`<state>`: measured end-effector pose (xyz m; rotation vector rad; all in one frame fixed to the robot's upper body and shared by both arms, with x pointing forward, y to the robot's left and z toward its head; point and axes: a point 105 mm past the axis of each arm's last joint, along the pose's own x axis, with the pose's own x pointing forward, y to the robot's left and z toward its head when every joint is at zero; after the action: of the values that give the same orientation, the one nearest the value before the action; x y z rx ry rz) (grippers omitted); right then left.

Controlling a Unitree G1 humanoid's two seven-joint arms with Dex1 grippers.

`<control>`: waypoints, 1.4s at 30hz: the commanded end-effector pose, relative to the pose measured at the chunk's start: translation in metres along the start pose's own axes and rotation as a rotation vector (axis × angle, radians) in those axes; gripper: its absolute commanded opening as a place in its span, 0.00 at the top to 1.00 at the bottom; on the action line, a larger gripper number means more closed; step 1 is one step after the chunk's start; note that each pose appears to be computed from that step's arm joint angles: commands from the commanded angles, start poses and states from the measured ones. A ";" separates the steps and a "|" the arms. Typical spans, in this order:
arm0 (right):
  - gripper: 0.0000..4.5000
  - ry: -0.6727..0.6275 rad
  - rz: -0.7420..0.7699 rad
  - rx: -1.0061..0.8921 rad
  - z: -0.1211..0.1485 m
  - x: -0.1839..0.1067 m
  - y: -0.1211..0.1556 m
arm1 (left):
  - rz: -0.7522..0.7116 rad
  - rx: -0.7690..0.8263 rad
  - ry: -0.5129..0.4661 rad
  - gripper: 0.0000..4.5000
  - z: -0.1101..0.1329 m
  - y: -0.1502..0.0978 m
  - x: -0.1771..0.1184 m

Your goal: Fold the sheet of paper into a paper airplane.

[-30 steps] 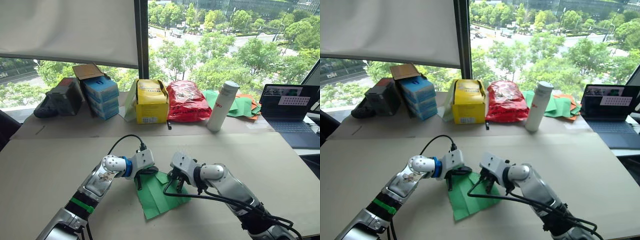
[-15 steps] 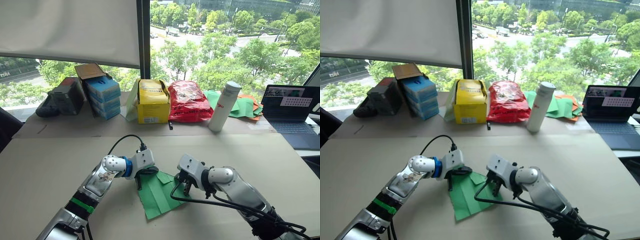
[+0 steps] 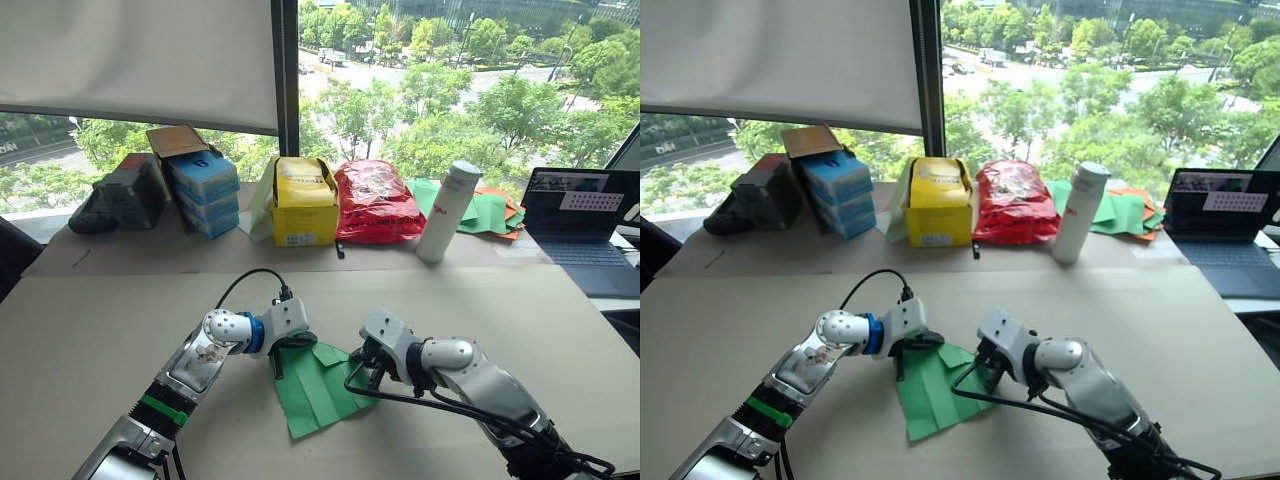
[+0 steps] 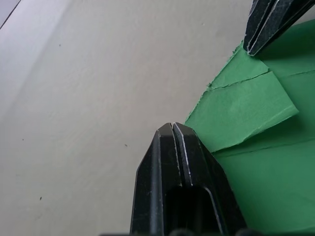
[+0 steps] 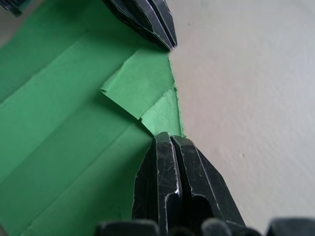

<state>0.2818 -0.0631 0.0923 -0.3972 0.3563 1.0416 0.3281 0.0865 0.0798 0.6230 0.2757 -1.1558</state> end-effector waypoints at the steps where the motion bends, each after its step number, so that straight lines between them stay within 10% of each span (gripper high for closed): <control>1: 0.99 -0.178 -0.009 -0.065 0.036 -0.012 -0.003 | -0.001 -0.026 0.028 1.00 -0.010 -0.002 0.001; 14: 0.99 -0.148 -0.003 -0.105 0.027 0.008 -0.003 | 0.246 -0.435 -0.247 1.00 0.012 0.022 -0.074; 27: 1.00 -0.071 0.028 -0.128 0.009 0.019 -0.004 | 0.190 -0.867 -0.271 0.07 -0.021 -0.037 -0.095; 39: 1.00 -0.034 0.028 -0.134 0.000 0.026 -0.002 | 0.190 -0.915 -0.245 0.07 -0.029 -0.051 -0.077; 42: 1.00 -0.033 0.026 -0.133 0.000 0.026 -0.002 | 0.185 -0.908 -0.253 0.25 -0.026 -0.050 -0.074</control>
<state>0.2964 -0.0465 0.0784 -0.4880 0.2754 1.0945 0.2583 0.1543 0.0790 -0.2870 0.4740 -0.7617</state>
